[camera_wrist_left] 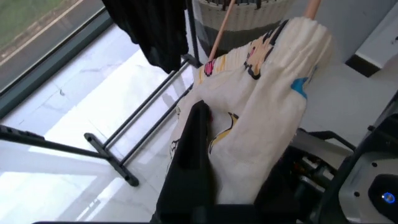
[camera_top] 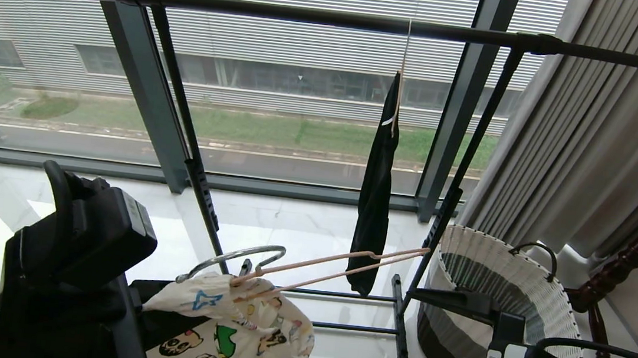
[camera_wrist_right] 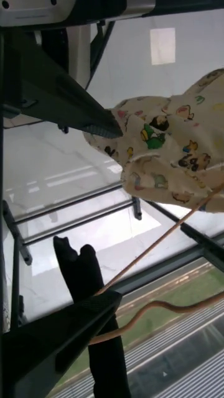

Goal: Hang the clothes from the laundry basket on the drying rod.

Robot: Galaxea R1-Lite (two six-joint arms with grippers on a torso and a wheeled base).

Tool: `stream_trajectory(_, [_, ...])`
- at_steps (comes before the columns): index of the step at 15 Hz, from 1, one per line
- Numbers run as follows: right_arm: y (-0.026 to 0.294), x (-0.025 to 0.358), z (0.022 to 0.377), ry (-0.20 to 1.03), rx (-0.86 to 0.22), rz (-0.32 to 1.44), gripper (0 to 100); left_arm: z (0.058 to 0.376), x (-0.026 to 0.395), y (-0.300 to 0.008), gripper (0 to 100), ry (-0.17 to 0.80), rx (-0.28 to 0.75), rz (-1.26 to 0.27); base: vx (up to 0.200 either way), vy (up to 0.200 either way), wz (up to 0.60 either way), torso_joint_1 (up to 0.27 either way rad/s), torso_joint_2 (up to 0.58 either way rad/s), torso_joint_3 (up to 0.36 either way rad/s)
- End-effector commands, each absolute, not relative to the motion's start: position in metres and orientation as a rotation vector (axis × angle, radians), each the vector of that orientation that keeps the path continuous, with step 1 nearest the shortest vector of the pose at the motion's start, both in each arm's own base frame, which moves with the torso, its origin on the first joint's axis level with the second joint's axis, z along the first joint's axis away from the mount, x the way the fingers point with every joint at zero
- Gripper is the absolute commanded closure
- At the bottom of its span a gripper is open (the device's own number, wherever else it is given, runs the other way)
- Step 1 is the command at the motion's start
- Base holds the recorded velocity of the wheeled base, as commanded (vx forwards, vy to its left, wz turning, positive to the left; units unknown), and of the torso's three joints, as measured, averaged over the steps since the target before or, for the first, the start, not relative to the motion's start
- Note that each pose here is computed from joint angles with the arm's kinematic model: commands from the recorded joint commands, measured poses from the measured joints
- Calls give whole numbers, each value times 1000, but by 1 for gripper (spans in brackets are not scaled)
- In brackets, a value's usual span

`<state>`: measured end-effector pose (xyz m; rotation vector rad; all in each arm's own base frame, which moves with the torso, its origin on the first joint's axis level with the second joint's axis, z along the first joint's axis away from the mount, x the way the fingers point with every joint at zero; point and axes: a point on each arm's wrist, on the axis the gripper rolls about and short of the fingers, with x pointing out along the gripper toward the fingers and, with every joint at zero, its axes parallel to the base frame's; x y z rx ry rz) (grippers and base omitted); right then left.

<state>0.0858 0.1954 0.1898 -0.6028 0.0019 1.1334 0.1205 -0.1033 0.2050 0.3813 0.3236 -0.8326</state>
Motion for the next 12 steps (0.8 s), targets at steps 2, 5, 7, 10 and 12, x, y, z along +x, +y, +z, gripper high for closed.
stream_trajectory(2, [194,86,182,38,-604,1133,0,213,125,-104,100,302,370,-818,0,0,0,0,0,0])
stream_trajectory(5, [201,92,174,169,-452,1104,0,233,126,-106,100,229,348,-820,0,0,0,0,0,0])
stream_trajectory(7, [217,104,169,211,-308,1003,0,240,126,-107,100,204,342,-826,0,0,0,0,0,0])
stream_trajectory(10, [252,125,163,197,-195,852,0,250,124,-111,100,167,334,-844,0,0,0,0,0,0])
stream_trajectory(12, [266,140,160,183,-174,789,0,253,121,-112,100,152,333,-864,0,0,0,0,0,0])
